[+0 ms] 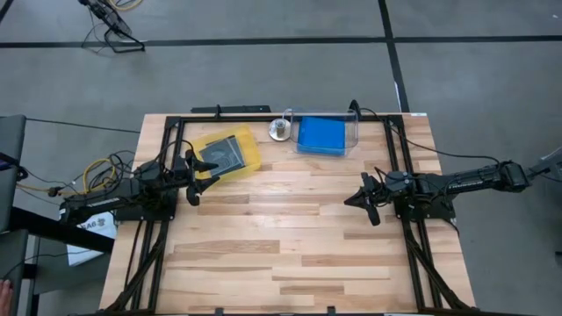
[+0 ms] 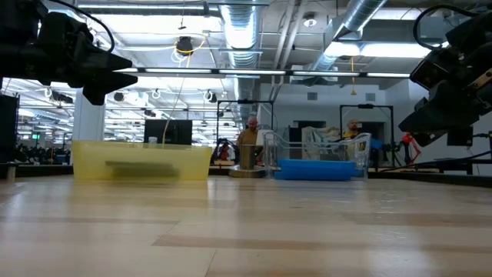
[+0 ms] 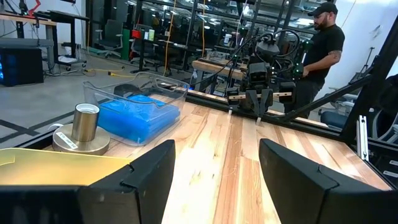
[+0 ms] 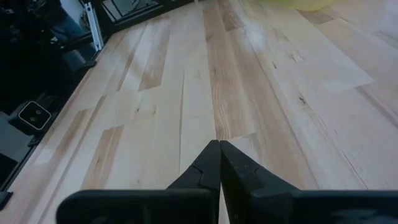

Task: Pick & place jewel cases by type
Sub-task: Return to Home Position

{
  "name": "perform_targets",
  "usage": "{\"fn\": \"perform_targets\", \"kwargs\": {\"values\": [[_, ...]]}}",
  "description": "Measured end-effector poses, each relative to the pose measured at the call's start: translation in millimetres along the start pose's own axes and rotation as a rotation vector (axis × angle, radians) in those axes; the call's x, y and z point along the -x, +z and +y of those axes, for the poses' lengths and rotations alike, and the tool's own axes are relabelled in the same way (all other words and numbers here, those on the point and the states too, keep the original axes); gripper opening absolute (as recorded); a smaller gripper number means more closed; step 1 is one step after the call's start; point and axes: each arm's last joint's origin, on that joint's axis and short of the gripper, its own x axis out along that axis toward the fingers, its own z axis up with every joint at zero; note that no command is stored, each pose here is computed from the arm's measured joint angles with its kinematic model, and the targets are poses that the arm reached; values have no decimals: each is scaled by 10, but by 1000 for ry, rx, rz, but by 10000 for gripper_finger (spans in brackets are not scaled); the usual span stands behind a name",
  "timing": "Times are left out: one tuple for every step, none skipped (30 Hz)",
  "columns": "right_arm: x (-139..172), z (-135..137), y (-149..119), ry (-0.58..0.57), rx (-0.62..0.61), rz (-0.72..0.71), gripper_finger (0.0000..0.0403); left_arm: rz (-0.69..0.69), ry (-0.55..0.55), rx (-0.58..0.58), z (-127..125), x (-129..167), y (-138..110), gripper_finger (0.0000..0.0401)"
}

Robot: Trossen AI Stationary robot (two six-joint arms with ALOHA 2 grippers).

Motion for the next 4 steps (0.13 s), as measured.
{"fn": "perform_targets", "kwargs": {"values": [[0,0,0,0,0,0,0,0,0,0,0,0,0,226],[0,0,0,0,0,0,0,0,0,0,0,0,0,226],[0,0,0,0,0,0,0,0,0,0,0,0,0,226],[0,0,0,0,0,0,0,0,0,0,0,0,0,226]]}}
